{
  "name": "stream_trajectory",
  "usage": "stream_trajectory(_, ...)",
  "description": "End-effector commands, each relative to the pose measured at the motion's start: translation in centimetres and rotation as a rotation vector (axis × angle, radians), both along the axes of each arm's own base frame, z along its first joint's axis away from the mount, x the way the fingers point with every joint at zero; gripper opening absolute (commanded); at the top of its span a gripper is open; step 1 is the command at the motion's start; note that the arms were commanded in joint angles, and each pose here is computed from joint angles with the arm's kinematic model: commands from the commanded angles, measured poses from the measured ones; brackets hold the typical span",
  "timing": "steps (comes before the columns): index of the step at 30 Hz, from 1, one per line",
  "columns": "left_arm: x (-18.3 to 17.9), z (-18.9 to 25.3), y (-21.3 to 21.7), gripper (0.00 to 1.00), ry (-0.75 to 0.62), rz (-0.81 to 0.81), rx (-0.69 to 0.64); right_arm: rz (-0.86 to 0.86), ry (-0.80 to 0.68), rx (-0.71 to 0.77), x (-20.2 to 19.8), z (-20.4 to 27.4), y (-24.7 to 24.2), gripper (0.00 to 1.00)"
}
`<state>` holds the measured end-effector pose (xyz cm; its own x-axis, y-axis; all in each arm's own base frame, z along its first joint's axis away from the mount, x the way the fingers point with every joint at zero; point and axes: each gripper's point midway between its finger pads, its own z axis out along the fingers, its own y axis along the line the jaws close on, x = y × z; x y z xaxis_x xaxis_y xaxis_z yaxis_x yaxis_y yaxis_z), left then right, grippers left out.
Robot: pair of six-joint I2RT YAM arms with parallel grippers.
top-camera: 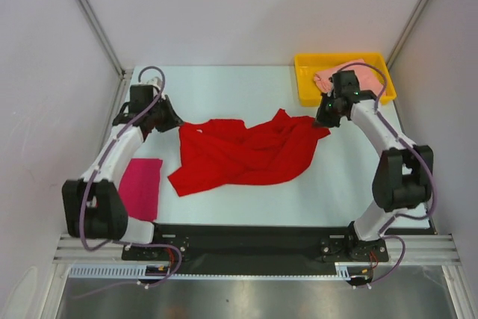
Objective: Fold and stack the t-shirts
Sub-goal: Flatten the tshirt out
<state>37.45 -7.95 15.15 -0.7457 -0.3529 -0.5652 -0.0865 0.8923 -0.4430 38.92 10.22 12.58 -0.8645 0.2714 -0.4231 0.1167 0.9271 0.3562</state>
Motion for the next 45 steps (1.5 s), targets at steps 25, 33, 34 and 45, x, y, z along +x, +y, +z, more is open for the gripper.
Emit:
stream_trajectory(25, -1.8, -1.6, -3.3, 0.80, -0.016, -0.253, 0.038, -0.243, 0.225, 0.028, -10.2, -3.4, -6.3, 0.96)
stream_trajectory(33, 2.4, -7.6, -9.1, 0.83, 0.202, -0.418, 0.087, -0.252, 0.256, 0.065, -6.8, -6.4, -6.4, 0.86)
stream_trajectory(34, 2.7, -8.3, -9.0, 0.83, 0.220, -0.398, 0.101, -0.248, 0.269, 0.070, -6.5, -6.8, -6.3, 0.88)
stream_trajectory(45, 6.5, -11.3, -10.8, 0.52, 0.244, -0.416, 0.058, -0.254, 0.283, 0.021, -3.5, -9.1, -7.2, 0.54)
